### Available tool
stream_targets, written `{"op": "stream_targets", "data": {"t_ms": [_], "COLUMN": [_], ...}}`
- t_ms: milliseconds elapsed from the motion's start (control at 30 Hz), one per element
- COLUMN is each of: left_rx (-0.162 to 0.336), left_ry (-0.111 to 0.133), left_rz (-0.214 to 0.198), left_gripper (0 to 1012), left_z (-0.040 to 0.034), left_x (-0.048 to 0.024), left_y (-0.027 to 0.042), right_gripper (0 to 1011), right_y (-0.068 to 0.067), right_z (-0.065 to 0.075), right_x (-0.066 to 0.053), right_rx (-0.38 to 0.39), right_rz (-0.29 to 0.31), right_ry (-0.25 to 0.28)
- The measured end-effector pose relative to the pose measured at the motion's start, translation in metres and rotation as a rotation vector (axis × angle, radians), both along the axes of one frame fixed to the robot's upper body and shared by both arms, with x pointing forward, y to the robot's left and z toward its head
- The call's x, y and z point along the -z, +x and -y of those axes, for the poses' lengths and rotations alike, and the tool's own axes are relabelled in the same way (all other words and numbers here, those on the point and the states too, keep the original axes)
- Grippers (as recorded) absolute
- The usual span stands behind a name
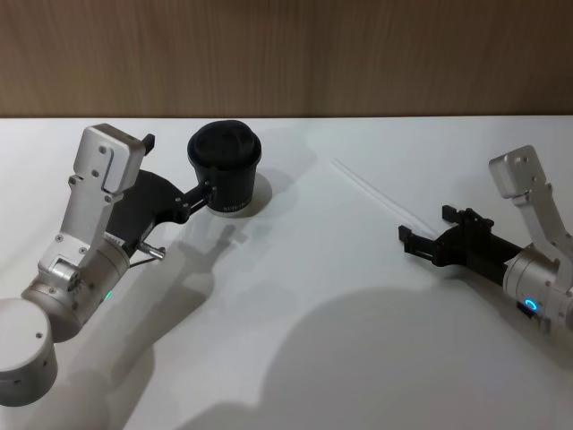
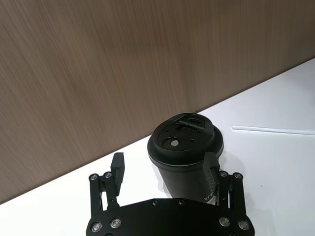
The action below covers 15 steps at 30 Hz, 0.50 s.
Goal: Pick up the straw with one hand, pass it to the other hand, and insert it into the cup.
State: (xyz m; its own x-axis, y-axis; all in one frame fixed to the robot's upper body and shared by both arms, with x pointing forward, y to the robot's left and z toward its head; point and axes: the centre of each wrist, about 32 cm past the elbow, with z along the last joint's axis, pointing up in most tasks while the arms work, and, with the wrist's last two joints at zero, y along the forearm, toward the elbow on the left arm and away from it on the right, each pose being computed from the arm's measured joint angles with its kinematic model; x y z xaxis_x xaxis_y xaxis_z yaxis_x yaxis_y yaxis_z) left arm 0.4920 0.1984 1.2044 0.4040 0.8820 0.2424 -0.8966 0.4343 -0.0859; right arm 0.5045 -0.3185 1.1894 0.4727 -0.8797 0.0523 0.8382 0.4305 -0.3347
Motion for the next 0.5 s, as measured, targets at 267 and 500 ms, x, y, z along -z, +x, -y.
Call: {"op": "stream_targets", "data": {"t_ms": [267,500], "left_rx": [0.000,0.000], "left_ry": [0.000,0.000], "left_rz": [0.000,0.000], "left_gripper": [1003,1003], "left_z": [0.0000,0.0000], "left_x": [0.0000,0.0000], "left_y": [0.0000,0.0000], "right_gripper": [764,550], "right_y": [0.0001,-0.0002], "right_z": [0.0007,0.0007], "right_x": [0.0011,0.0027], "right_rx": [-0.005,-0.012], "right_rz": [-0.005,-0.009], "right_ry": [-0.008,-0.012]}}
